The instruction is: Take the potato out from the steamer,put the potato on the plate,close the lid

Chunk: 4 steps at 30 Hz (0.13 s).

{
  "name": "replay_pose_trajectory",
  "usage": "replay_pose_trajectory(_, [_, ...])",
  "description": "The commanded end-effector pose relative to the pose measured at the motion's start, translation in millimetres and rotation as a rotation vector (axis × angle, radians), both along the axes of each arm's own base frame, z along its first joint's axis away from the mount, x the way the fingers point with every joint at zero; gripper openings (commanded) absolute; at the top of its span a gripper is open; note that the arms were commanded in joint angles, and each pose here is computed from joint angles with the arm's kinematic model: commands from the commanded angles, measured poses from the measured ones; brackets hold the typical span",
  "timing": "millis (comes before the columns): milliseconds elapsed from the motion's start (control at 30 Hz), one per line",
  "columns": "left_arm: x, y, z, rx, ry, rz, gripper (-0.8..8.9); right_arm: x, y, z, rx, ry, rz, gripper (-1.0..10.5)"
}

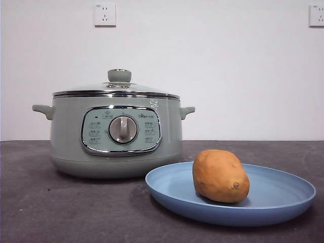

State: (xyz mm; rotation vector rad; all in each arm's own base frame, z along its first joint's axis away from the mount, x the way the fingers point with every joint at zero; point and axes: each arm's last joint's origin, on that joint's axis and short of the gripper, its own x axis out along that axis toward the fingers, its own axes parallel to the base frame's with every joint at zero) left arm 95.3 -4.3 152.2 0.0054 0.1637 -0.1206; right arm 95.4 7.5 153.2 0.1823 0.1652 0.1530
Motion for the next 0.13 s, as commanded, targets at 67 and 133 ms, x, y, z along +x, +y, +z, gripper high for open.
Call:
replay_pose_trajectory(67, [0.6, 0.3, -4.8, -0.01, 0.012, 0.006, -0.03, 0.2, -0.1, -3.8, 0.007, 0.016, -0.004, 0.0])
replay_pose_trajectory(133, [0.6, 0.3, -4.8, -0.01, 0.012, 0.006, -0.03, 0.2, -0.1, -3.7, 0.007, 0.015, -0.004, 0.0])
